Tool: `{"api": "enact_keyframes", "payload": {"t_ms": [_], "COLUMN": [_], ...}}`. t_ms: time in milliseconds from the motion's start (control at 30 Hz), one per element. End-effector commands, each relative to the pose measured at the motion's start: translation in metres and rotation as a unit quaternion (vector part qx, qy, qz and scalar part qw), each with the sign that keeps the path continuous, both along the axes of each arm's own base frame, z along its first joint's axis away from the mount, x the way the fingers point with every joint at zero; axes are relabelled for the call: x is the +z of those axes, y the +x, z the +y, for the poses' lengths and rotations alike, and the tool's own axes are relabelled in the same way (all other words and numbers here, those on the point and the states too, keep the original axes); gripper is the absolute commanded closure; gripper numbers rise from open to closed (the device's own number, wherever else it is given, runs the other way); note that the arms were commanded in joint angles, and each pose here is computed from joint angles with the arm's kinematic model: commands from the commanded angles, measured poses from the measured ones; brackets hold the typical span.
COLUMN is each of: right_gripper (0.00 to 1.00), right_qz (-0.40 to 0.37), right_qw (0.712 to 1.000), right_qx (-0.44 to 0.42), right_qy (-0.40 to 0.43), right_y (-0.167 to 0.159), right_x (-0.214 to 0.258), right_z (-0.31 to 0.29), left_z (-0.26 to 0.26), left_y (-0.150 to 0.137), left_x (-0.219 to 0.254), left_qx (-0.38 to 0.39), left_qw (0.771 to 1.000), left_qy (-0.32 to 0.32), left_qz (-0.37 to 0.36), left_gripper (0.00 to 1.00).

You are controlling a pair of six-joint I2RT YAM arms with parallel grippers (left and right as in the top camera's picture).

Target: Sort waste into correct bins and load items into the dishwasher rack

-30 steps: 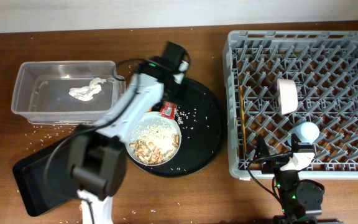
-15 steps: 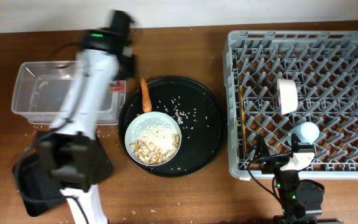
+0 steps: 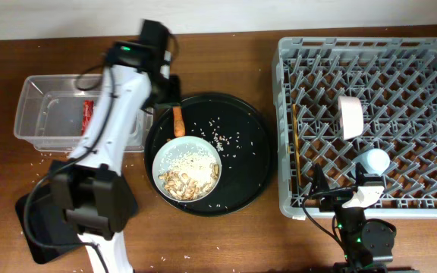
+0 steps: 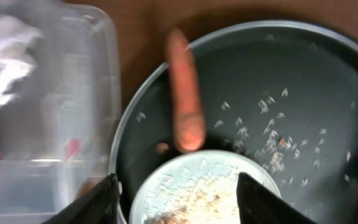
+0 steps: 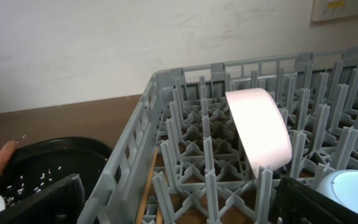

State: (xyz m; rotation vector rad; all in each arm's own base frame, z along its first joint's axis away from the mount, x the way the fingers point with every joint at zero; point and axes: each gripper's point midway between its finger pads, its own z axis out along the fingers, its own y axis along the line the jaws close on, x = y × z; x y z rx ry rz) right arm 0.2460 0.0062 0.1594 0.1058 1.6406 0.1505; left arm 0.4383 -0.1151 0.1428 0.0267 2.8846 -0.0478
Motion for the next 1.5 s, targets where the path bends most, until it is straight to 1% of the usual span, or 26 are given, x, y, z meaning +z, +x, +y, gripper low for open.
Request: {"api": "enact_keyframes", "payload": {"t_ms": [0,33,167,233,300,333,367,500,533,600,667,800,867,900,933,967,1000,1033,1100,1167,1200,1233,1333,1367,1400,1467], "right_gripper": [0.02,0.02,0.02,0.02,0.02,0.02,0.02,0.02,0.02,0.02,0.02,0.02,0.02,0.02,0.02,0.02,0.02,0.02,0.02,0.01,0.02,0.02,0.02,0.02,0.02,0.02], "right_qz": [0.0,0.0,0.0,0.0,0.0,0.0,0.0,0.0,0.0,0.0,0.0,0.0,0.0,0.0,0.0,0.0,0.0,0.0,0.0,0.0,0.0,0.0,0.0,0.0,0.0,0.0], "right_qw": [1.0,1.0,1.0,1.0,1.0,1.0,1.0,1.0,1.0,1.0,1.0,1.0,1.0,1.0,1.0,1.0,1.0,1.0,1.0,1.0,1.0,1.0,1.0,1.0,1.0,1.0], "right_qx": [0.004,0.003,0.003,0.004,0.003,0.004,0.003,0.004,0.003,0.003,0.003,0.003,0.004,0.003,0.004,0.003,0.003,0.004,0.003,0.004,0.004,0.003,0.004,0.003,0.003,0.003], "right_qy": [0.001,0.001,0.001,0.001,0.001,0.001,0.001,0.001,0.001,0.001,0.001,0.001,0.001,0.001,0.001,0.001,0.001,0.001,0.001,0.001,0.001,0.001,0.001,0.001,0.001,0.001], "right_y": [0.0,0.0,0.0,0.0,0.0,0.0,0.0,0.0,0.0,0.0,0.0,0.0,0.0,0.0,0.0,0.0,0.0,0.0,0.0,0.0,0.0,0.0,0.0,0.0,0.0,0.0], "right_x": [-0.002,-0.002,-0.002,-0.002,-0.002,-0.002,-0.002,-0.002,-0.002,-0.002,-0.002,-0.002,-0.002,-0.002,-0.002,-0.002,-0.002,-0.002,-0.002,-0.002,-0.002,-0.002,-0.002,-0.002,-0.002,-0.002], "right_z": [0.001,0.001,0.001,0.001,0.001,0.001,0.001,0.001,0.001,0.001,0.001,0.001,0.001,0.001,0.001,0.001,0.001,0.001,0.001,0.001,0.001,0.001,0.001,0.001,0.001,0.001], "left_z": [-0.009,-0.009,-0.001,0.0,-0.001,-0.004,-0.006,-0.01,0.001,0.027,0.074,0.14,0.166,0.173,0.189,0.198,0.205,0.212,0.221,0.228,0.233,0.233,0.238,0.238,0.242,0.251], "left_y": [-0.011,-0.009,-0.001,0.003,0.011,0.018,0.025,0.04,0.039,0.032,0.019,0.009,-0.008,-0.015,-0.031,-0.037,-0.053,-0.078,-0.112,-0.162,-0.181,-0.198,-0.222,-0.23,-0.236,-0.24], "left_x": [-0.058,-0.094,-0.147,-0.159,-0.151,-0.135,-0.113,-0.044,-0.025,-0.001,0.008,0.008,0.017,0.023,0.043,0.058,0.083,0.101,0.108,0.082,0.061,0.031,-0.054,-0.076,-0.086,-0.094], "left_qx": [-0.022,-0.009,-0.004,-0.002,-0.001,-0.001,0.0,0.001,0.009,0.041,0.102,0.174,0.204,0.213,0.242,0.255,0.27,0.293,0.334,0.382,0.418,0.463,0.534,0.554,0.569,0.586], "left_qw": [0.999,0.999,0.997,0.997,0.998,0.998,0.998,0.999,0.998,0.996,0.991,0.98,0.973,0.971,0.964,0.963,0.961,0.955,0.94,0.92,0.905,0.885,0.841,0.824,0.813,0.801], "left_qy": [0.026,0.026,0.058,0.059,0.056,0.054,0.052,0.047,0.067,0.075,0.062,0.052,0.046,0.046,0.042,0.037,0.024,0.03,0.059,0.07,0.06,0.026,-0.058,-0.091,-0.102,-0.106], "left_qz": [0.037,0.046,0.054,0.055,0.042,0.037,0.03,0.005,0.002,0.016,0.055,0.082,0.099,0.102,0.099,0.081,0.056,0.043,0.04,0.046,0.047,0.049,0.071,0.075,0.073,0.063], "left_gripper": [0.41,0.41,0.43,0.51,0.65,0.75,0.78,0.78,0.78,0.8,0.89,0.89,0.9,0.96,1.0,0.99,1.0,0.99,0.99,0.99,0.99,0.99,1.0,1.0,0.99,0.64]}}
